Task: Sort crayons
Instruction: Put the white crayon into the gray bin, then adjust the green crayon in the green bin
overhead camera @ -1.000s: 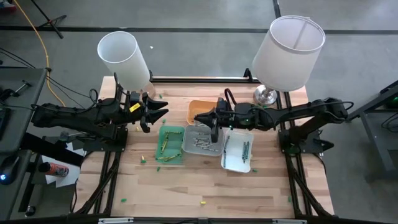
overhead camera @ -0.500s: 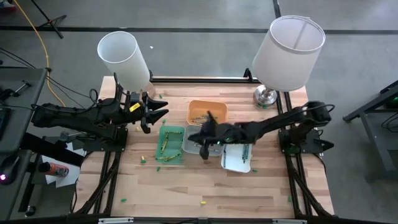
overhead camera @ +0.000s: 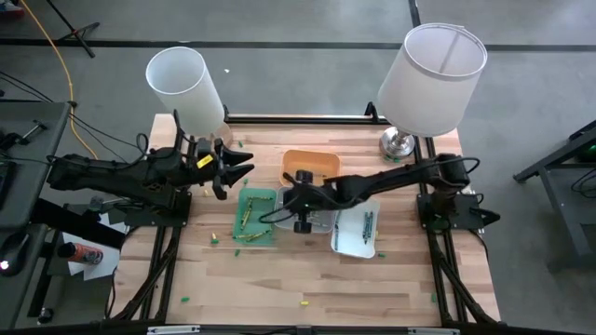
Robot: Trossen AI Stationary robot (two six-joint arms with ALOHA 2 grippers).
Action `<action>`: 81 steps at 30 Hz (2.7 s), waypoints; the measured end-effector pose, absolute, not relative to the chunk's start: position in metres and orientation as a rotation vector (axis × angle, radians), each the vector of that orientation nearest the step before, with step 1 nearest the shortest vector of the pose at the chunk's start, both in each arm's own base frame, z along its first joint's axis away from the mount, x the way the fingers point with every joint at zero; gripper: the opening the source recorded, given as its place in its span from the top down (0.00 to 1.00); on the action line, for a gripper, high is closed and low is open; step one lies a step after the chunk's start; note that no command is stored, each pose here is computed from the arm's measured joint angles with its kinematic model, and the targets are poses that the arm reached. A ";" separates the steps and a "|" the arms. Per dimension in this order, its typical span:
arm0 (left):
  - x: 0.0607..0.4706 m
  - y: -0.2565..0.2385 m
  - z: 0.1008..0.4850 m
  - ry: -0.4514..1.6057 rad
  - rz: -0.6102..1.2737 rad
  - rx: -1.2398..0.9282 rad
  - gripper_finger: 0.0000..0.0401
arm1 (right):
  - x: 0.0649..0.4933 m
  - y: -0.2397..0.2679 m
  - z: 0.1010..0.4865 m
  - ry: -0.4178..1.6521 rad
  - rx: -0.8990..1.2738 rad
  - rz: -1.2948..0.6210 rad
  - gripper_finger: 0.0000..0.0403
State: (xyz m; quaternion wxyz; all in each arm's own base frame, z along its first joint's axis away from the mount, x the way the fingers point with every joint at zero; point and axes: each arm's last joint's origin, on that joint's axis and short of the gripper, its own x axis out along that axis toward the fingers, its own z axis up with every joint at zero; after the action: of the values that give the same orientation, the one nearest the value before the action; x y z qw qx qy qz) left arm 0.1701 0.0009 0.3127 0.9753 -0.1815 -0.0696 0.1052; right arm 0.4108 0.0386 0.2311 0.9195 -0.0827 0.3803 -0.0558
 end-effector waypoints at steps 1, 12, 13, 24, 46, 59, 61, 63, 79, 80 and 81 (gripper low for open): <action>0.170 0.001 0.313 -0.141 0.211 -0.382 0.54 | 0.413 0.036 0.230 0.807 -0.191 -0.095 1.00; 0.171 0.001 0.312 -0.143 0.210 -0.405 0.54 | 0.418 0.029 0.192 0.987 -0.250 -0.015 1.00; 0.171 0.001 0.312 -0.142 0.210 -0.405 0.54 | 0.418 0.029 0.190 0.995 -0.249 -0.012 1.00; 0.171 0.001 0.312 -0.139 0.211 -0.404 0.54 | 0.417 0.026 0.176 1.072 -0.241 -0.005 1.00; 0.171 0.001 0.311 -0.127 0.217 -0.402 0.54 | 0.387 0.023 0.220 1.105 -0.037 -0.131 0.56; 0.171 -0.008 0.328 0.186 0.104 -0.359 0.55 | 0.276 0.036 0.239 0.865 0.334 -0.298 0.53; 0.170 -0.016 0.333 0.376 0.069 -0.335 0.57 | 0.264 0.038 0.237 0.815 0.381 -0.335 0.53; 0.169 -0.027 0.337 0.543 0.029 -0.298 0.60 | 0.255 0.039 0.238 0.771 0.408 -0.375 0.53; 0.158 -0.141 0.237 1.163 -0.198 0.094 0.99 | 0.245 0.035 0.241 0.710 0.386 -0.462 0.53; 0.159 -0.142 0.230 1.170 -0.196 0.110 1.00 | 0.245 0.034 0.241 0.709 0.386 -0.465 0.53; 0.160 -0.143 0.223 1.187 -0.190 0.129 0.99 | 0.245 0.034 0.241 0.708 0.386 -0.466 0.53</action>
State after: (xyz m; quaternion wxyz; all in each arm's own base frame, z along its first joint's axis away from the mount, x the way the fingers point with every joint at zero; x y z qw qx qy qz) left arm 0.1599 -0.1427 0.2233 0.8228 0.0607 0.5580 -0.0891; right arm 0.2454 0.0340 0.2409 0.8935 0.1862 0.3415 -0.2245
